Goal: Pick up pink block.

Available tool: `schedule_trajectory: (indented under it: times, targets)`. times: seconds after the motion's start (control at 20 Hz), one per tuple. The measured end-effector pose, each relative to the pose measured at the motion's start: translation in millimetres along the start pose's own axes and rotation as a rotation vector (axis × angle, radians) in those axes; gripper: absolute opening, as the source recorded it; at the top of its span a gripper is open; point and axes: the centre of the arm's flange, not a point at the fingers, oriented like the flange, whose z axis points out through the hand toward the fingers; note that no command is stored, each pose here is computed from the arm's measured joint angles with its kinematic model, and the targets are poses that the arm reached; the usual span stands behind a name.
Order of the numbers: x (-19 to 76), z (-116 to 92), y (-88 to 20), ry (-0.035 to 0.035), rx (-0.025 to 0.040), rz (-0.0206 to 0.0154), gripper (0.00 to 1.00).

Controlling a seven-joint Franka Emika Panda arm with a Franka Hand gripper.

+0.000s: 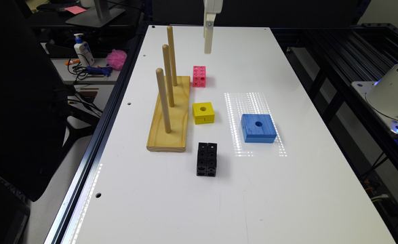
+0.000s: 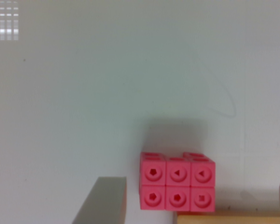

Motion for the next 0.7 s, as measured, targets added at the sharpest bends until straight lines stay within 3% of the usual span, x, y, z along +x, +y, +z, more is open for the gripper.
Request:
schedule_trajectory:
  times: [0.2, 0.3, 0.45, 0.7]
  targets:
    - [2.6, 25, -0.6, 0.0002, 0.0090, 0.0025, 1.00]
    - [2.8, 25, -0.6, 0.0013, 0.0098, 0.0026, 1.00]
    - [2.1, 35, 0.1, -0.0076, 0.0076, 0.0036, 1.00]
    - [2.6, 58, 1.1, -0.0083, 0.0143, 0.0069, 1.00]
